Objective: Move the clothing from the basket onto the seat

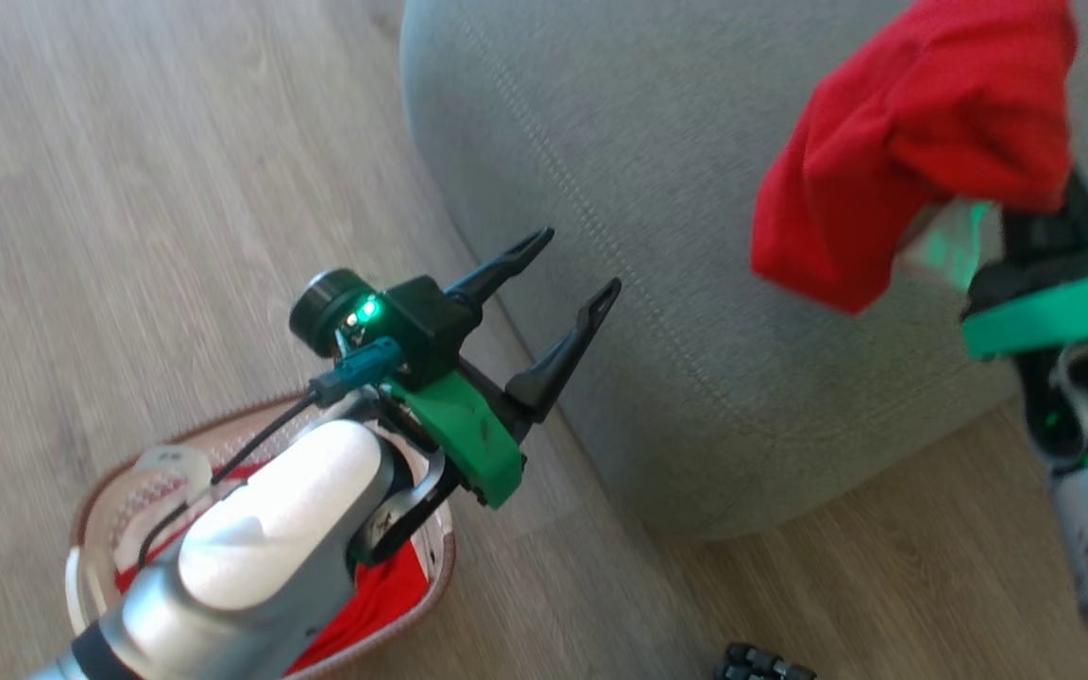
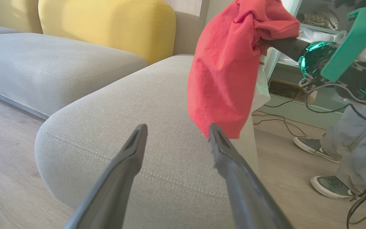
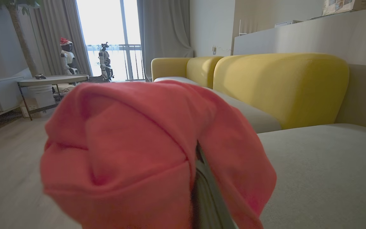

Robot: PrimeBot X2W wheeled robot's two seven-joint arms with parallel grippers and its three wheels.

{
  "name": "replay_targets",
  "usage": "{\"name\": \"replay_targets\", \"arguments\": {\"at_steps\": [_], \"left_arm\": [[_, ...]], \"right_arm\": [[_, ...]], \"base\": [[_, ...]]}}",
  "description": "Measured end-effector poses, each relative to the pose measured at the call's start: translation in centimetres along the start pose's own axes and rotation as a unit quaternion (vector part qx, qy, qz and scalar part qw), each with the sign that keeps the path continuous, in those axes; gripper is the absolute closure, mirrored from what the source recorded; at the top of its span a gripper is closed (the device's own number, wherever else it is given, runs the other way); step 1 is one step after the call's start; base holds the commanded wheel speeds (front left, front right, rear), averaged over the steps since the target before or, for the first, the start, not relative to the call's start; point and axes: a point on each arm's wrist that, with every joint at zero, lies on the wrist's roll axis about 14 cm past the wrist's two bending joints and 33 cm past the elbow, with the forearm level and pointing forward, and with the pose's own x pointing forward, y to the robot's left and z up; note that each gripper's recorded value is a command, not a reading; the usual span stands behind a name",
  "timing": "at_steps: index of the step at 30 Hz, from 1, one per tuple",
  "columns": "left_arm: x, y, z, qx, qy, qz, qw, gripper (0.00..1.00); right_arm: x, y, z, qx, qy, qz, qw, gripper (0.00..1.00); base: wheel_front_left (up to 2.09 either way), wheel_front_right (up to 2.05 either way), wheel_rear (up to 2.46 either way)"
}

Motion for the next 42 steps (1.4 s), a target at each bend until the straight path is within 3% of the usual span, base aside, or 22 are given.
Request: {"name": "replay_targets", "arguments": {"at_steps": [15, 24, 31, 35, 36, 37, 38, 39, 42], "left_arm": [[0.1, 5.7, -3.6, -0.019, 0.021, 0.013, 1.0, 0.0], [-1.0, 8.5, -5.6, -0.023, 0.032, 0.036, 0.999, 0.0], [-2.0, 9.8, -7.0, -0.032, 0.044, 0.056, 0.997, 0.0], [-2.1, 10.1, -6.7, -0.028, 0.04, 0.06, 0.997, 0.0], [-2.0, 10.1, -6.5, -0.026, 0.037, 0.059, 0.997, 0.0], [-2.0, 10.1, -6.3, -0.025, 0.034, 0.059, 0.997, 0.0], [-1.9, 10.0, -6.2, -0.024, 0.034, 0.059, 0.997, 0.0], [-1.9, 10.0, -6.1, -0.023, 0.034, 0.059, 0.997, 0.0], [-1.8, 9.8, -5.7, -0.019, 0.03, 0.059, 0.998, 0.0]], "right_arm": [[11.4, 0.6, -4.9, -0.021, 0.056, 0.026, 0.998, 1.0], [15.2, -0.5, -9.8, -0.05, 0.114, 0.014, 0.992, 1.0], [14.6, -0.5, -15.6, -0.06, 0.209, 0.01, 0.976, 1.0], [13.0, -0.8, -18.7, -0.047, 0.299, -0.003, 0.953, 1.0], [12.5, -1.0, -19.2, -0.043, 0.318, -0.007, 0.947, 0.89], [12.0, -1.2, -19.7, -0.041, 0.337, -0.01, 0.941, 0.6], [11.6, -1.3, -20.0, -0.041, 0.35, -0.011, 0.936, 0.24], [11.3, -1.3, -20.1, -0.041, 0.357, -0.012, 0.933, 0.0], [11.3, -1.4, -19.6, -0.038, 0.357, -0.013, 0.933, 0.0]], "base": [[0.0, 0.0, 0.0], [0.0, 0.0, 0.0], [0.0, 0.0, 0.0], [0.0, 0.0, 0.0], [0.0, 0.0, 0.0], [0.0, 0.0, 0.0], [0.0, 0.0, 0.0], [0.0, 0.0, 0.0], [0.0, 0.0, 0.0]]}}
